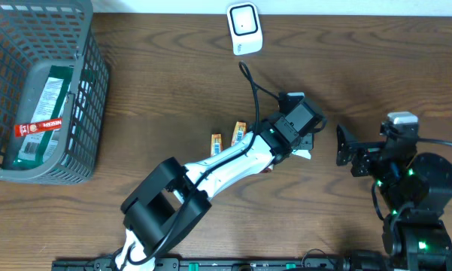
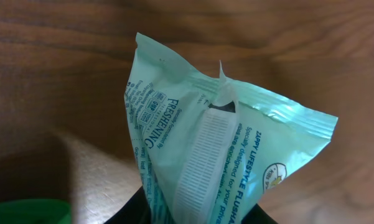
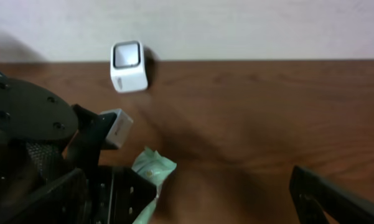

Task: Scan the item barcode

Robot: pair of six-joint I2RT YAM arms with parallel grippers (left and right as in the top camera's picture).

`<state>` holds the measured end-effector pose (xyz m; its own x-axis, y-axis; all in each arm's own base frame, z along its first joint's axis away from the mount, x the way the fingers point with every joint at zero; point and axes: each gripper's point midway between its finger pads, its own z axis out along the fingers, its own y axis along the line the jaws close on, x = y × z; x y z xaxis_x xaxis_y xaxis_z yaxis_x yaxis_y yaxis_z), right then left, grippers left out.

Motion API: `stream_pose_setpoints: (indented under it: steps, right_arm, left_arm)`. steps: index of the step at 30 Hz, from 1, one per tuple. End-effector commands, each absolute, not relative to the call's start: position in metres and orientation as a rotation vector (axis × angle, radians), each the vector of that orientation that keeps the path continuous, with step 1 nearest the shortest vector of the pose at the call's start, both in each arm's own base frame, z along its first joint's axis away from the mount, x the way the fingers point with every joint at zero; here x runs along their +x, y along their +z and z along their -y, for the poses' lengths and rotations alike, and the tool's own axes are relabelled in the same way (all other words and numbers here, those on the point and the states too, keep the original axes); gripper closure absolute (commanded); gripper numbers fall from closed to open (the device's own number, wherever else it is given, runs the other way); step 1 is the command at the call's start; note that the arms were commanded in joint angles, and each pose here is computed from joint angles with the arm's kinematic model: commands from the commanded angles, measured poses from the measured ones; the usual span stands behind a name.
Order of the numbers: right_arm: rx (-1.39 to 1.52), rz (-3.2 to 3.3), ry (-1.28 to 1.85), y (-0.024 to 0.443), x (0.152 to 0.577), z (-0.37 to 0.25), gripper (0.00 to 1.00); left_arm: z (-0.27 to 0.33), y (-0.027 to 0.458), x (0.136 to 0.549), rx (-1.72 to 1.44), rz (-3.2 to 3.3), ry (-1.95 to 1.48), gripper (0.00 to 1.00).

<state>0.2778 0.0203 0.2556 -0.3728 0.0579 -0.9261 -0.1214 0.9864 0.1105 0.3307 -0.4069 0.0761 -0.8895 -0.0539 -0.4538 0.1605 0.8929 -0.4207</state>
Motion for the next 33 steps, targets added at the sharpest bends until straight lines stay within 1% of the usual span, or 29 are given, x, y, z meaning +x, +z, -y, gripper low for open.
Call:
stream_pose_setpoints:
  steps: [1, 3, 5, 6, 7, 12, 16, 17, 19, 20, 21, 22, 23, 24, 25, 26, 27, 30, 33]
  right_arm:
    - [-0.100, -1.939, 0.159, 0.261, 0.281, -0.020, 0.01]
    - [-0.099, -1.948, 0.160, 0.259, 0.282, -0.020, 0.01]
    - [-0.099, -1.952, 0.160, 0.258, 0.283, -0.020, 0.01]
    - [-0.099, -1.952, 0.160, 0.258, 0.283, -0.020, 0.01]
    - [-0.099, -1.947, 0.159, 0.259, 0.283, -0.020, 0.01]
    - [-0.089, -1.952, 0.173, 0.258, 0.283, -0.021, 0.01]
    - [0.011, -1.955, 0.320, 0.260, 0.281, -0.030, 0.01]
    - [0.000, -1.957, 0.346, 0.260, 0.281, -0.034, 0.01]
    - [-0.011, -1.971, 0.369, 0.256, 0.280, -0.037, 0.01]
    - [-0.007, -1.985, 0.371, 0.253, 0.281, -0.037, 0.04]
    - [-0.003, -2.003, 0.374, 0.249, 0.281, -0.037, 0.11]
    - [0.003, -2.026, 0.379, 0.243, 0.282, -0.038, 0.20]
    - [0.013, -2.056, 0.395, 0.236, 0.282, -0.039, 0.42]
    - [0.023, -2.086, 0.418, 0.229, 0.282, -0.041, 0.64]
    - [0.021, -2.116, 0.446, 0.222, 0.283, -0.044, 0.95]
    - [0.013, -2.147, 0.481, 0.214, 0.283, -0.049, 0.99]
    - [0.004, -2.176, 0.520, 0.207, 0.285, -0.054, 0.99]
    - [0.016, -2.278, 0.612, 0.179, 0.292, -0.063, 0.99]
    - [0.056, -2.380, 0.674, 0.147, 0.303, -0.067, 0.99]
  left_arm:
    - [0.404, 0.067, 0.339, 0.052, -2.584, -0.584, 0.67]
    - [0.405, 0.067, 0.340, 0.052, -2.578, -0.591, 0.55]
    - [0.409, 0.073, 0.343, 0.070, -2.552, -0.610, 0.29]
    - [0.411, 0.077, 0.344, 0.095, -2.534, -0.616, 0.22]
    - [0.413, 0.083, 0.347, 0.136, -2.507, -0.620, 0.20]
    - [0.414, 0.127, 0.354, 0.243, -2.396, -0.646, 0.18]
    - [0.397, 0.179, 0.357, 0.277, -2.310, -0.654, 0.19]
    - [0.387, 0.189, 0.359, 0.257, -2.303, -0.643, 0.20]
    - [0.365, 0.209, 0.363, 0.213, -2.295, -0.623, 0.30]
    - [0.352, 0.218, 0.365, 0.189, -2.294, -0.613, 0.35]
    - [0.337, 0.227, 0.367, 0.163, -2.294, -0.602, 0.40]
    - [0.322, 0.236, 0.368, 0.136, -2.297, -0.586, 0.44]
    - [0.303, 0.245, 0.369, 0.103, -2.300, -0.568, 0.49]
    - [0.287, 0.252, 0.368, 0.075, -2.306, -0.550, 0.58]
    - [0.271, 0.259, 0.367, 0.047, -2.311, -0.532, 0.66]
    - [0.255, 0.264, 0.365, 0.019, -2.317, -0.514, 0.73]
    - [0.240, 0.268, 0.363, -0.008, -2.326, -0.494, 0.77]
    - [0.200, 0.273, 0.357, -0.088, -2.359, -0.432, 0.78]
    - [0.171, 0.267, 0.351, -0.150, -2.409, -0.370, 0.78]
